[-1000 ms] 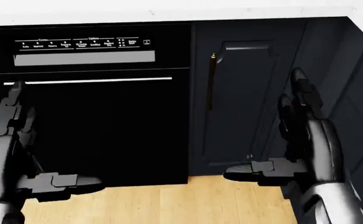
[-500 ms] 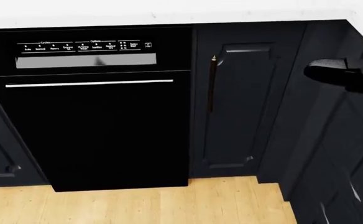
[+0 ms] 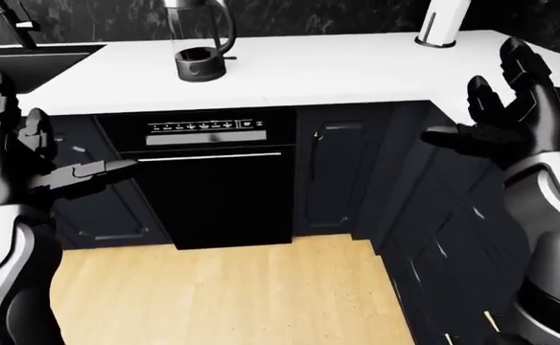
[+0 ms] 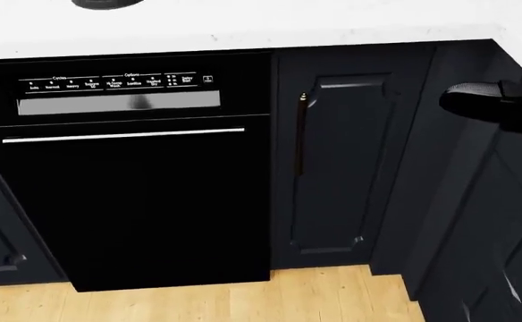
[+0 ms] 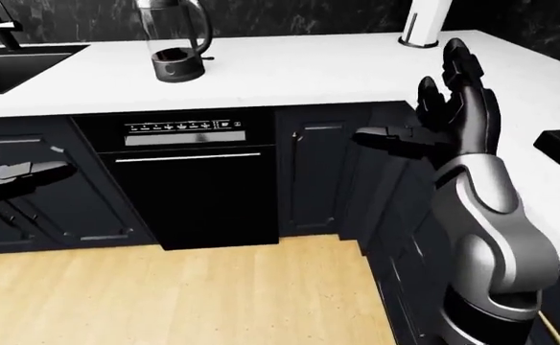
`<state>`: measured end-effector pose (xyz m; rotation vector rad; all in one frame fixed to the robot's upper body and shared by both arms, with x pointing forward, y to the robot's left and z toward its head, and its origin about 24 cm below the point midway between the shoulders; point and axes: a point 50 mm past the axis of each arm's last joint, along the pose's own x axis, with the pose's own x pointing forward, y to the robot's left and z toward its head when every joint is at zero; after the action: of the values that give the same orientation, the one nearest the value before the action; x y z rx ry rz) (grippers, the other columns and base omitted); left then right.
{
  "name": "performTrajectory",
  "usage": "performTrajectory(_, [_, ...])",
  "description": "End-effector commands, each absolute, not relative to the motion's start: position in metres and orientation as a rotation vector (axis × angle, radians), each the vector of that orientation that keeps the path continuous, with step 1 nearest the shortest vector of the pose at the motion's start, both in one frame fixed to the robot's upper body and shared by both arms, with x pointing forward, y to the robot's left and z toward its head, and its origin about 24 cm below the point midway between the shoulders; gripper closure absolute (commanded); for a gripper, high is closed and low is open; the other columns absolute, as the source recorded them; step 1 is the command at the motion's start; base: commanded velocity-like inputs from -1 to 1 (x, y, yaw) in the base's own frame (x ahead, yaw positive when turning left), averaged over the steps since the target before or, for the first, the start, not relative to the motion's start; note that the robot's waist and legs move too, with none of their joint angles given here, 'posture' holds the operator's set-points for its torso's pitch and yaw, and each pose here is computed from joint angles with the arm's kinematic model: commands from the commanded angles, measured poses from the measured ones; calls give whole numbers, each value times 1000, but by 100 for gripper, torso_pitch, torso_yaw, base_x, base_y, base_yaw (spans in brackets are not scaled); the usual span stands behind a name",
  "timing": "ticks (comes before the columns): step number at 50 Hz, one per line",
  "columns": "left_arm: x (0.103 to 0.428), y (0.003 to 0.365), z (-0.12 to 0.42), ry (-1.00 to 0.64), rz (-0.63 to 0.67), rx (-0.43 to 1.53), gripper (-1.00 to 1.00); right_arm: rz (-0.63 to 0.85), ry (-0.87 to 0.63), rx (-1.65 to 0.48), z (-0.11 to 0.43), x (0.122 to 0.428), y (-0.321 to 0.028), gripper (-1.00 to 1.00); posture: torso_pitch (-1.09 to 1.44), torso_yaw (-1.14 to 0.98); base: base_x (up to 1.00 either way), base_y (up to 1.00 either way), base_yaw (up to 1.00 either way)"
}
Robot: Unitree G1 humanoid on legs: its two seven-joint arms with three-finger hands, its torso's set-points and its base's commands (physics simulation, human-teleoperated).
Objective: Press the button to open the lid of the electric kettle.
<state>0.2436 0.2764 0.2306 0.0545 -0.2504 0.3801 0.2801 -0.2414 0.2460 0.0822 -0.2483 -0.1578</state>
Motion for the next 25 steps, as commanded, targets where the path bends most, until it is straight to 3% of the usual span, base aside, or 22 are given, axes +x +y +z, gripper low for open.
performTrajectory(1, [238, 277, 247, -341, 391, 76, -100, -141, -341, 71, 264, 275, -238, -100, 0, 0, 20, 6, 0])
performTrajectory(25, [237, 280, 250, -346, 402, 73, -100, -147, -334, 88, 266, 275, -239, -100, 0, 0, 19, 17, 0])
